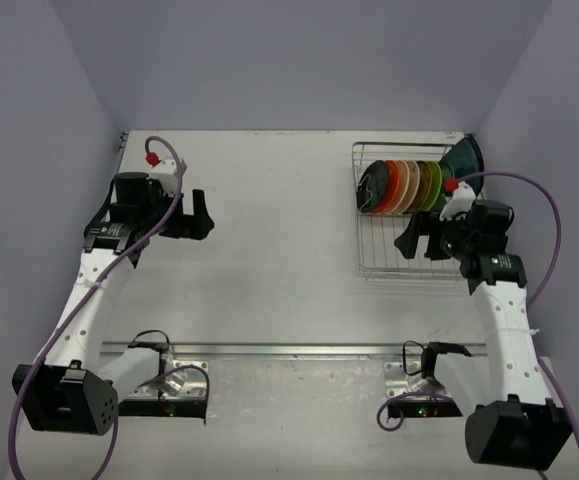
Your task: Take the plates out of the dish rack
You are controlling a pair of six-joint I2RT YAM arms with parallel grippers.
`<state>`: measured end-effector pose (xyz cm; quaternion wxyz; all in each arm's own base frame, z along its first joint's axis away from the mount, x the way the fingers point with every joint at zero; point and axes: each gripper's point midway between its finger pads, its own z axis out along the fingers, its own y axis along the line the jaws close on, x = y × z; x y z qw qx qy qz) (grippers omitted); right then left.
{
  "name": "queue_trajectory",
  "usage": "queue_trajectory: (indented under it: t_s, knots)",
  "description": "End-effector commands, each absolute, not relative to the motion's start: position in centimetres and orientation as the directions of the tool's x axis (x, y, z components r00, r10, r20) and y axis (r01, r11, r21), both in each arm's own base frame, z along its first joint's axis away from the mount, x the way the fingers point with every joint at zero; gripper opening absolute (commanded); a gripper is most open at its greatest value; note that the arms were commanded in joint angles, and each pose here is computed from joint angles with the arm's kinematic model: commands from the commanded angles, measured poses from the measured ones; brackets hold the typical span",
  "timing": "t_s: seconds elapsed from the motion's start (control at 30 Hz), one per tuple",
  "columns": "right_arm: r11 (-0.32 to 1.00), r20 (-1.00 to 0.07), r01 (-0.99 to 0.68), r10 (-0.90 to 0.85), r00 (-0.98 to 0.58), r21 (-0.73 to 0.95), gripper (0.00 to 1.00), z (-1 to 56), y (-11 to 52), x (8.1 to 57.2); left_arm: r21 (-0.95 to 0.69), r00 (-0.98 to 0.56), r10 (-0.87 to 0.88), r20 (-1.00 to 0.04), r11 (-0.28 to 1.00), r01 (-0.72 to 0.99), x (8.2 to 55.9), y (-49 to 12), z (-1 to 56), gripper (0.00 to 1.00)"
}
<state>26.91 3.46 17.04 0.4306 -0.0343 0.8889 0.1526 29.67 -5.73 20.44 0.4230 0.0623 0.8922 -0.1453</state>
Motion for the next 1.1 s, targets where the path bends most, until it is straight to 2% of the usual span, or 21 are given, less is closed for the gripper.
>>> queue_trajectory:
  t_s: [0.0,0.1,0.2,0.3,0.53,0.67,1.07]
  knots:
    - [0.972,-0.829,-0.171,0.042,-0.558,0.164,0.94,19.8,2.8,30.5,-0.156,-0.576,-0.026,-0.817,0.972,0.177,30.8,-4.2,21.9,1.0]
    - [0.985,-0.841,-0.141,0.007,-0.541,0.099,0.89,20.7,2.8,33.0,-0.138,-0.557,-0.056,-0.829,0.985,0.107,31.5,-3.1,22.5,1.0]
    - [0.99,-0.853,-0.13,-0.016,-0.521,0.061,0.8,22.3,4.0,36.0,-0.127,-0.542,-0.112,-0.833,0.992,-0.01,32.3,-1.5,23.1,1.0]
    - [0.993,-0.835,-0.069,0.046,-0.548,0.1,0.66,22.4,4.2,38.7,-0.109,-0.541,-0.126,-0.832,0.992,-0.064,32.5,-0.6,23.0,1.0]
    - [0.995,-0.835,0.014,0.093,-0.542,0.101,0.38,23.0,3.9,43.3,-0.079,-0.539,-0.123,-0.833,0.991,-0.104,32.5,0.3,22.8,1.0]
    - [0.995,-0.824,0.006,0.086,-0.559,0.099,0.35,22.1,4.6,45.0,-0.069,-0.546,-0.118,-0.83,0.992,-0.11,32.6,0.4,22.4,1.0]
    - [1.0,-0.802,0.015,0.029,-0.596,0.025,0.34,18.7,4.9,48.2,-0.059,-0.562,-0.115,-0.819,0.991,-0.117,32.9,0.6,21.9,1.0]
